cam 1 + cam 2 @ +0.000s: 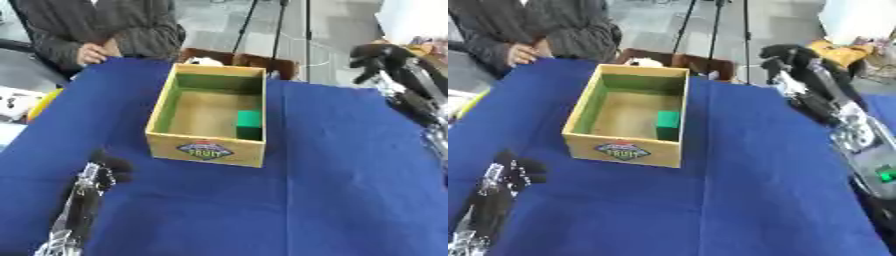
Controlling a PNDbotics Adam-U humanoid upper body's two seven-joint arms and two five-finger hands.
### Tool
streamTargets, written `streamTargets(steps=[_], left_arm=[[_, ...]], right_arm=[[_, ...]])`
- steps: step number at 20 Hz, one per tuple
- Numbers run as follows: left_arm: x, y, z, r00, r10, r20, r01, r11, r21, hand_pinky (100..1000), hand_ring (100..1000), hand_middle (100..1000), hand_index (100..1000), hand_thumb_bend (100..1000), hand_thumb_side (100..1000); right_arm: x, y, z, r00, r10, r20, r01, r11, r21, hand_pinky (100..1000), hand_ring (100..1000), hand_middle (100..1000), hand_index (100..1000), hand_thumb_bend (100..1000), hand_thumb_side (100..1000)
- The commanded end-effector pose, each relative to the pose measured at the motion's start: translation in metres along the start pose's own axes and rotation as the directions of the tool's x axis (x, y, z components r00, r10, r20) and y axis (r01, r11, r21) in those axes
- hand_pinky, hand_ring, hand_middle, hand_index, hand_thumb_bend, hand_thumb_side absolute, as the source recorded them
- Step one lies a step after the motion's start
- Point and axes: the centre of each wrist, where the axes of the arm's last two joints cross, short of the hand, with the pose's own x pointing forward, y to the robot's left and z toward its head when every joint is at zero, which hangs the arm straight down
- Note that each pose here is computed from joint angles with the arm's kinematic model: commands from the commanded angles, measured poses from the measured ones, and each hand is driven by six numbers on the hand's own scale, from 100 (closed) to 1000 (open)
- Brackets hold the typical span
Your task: Pick up objects on the table and place them in the box.
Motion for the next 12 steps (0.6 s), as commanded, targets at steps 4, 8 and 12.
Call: streamTargets(steps=[4,8,12], left_arm=[[0.005,0.013,0.0,0.999,-0.031,0.014,0.03,0.999,0.04,685,692,588,610,391,1000],[0.004,0.013,0.001,0.999,-0.031,0.01,0.03,0.999,0.045,685,693,589,610,389,1000],[0.002,0.013,0.003,1.0,-0.03,0.006,0.029,0.998,0.047,684,694,589,610,388,1000]], right_arm=[[0.012,-0.009,0.043,0.993,-0.105,-0.061,0.097,0.988,-0.124,600,751,732,818,100,811],[0.004,-0.001,0.063,0.979,-0.179,-0.099,0.155,0.965,-0.21,599,746,728,814,100,832],[-0.004,0.009,0.076,0.965,-0.229,-0.13,0.188,0.945,-0.267,599,743,726,811,100,849]])
